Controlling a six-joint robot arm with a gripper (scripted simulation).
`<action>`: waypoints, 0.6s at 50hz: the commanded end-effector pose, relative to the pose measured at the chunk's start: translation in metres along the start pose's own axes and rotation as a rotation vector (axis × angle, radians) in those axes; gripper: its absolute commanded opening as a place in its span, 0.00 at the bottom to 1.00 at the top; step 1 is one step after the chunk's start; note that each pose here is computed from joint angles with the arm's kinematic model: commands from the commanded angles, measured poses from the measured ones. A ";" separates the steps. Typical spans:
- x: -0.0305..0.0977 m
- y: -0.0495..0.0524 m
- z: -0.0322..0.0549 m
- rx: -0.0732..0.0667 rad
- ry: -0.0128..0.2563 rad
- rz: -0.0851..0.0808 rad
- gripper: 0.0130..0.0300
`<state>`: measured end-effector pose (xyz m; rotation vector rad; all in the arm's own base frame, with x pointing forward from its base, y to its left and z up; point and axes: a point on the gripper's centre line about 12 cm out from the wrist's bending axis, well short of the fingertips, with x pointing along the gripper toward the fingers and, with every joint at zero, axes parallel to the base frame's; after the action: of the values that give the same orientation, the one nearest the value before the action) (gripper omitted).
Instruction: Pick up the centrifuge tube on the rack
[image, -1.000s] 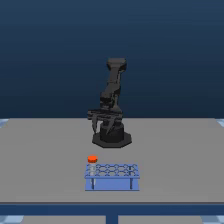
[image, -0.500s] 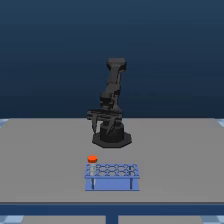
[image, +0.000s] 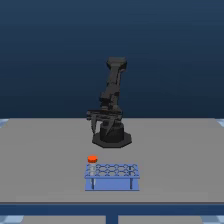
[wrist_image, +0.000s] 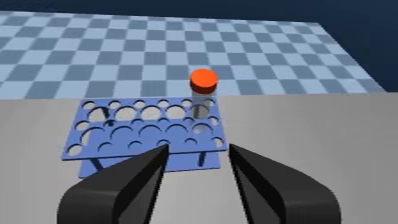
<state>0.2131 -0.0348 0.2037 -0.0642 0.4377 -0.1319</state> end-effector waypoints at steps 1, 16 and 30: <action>0.002 -0.001 0.0015 0.017 -0.004 0.001 1.00; 0.010 -0.002 0.0049 0.017 0.002 0.012 1.00; 0.017 -0.002 0.0078 0.018 0.011 0.025 1.00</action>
<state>0.2301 -0.0390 0.2030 -0.0587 0.4541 -0.1114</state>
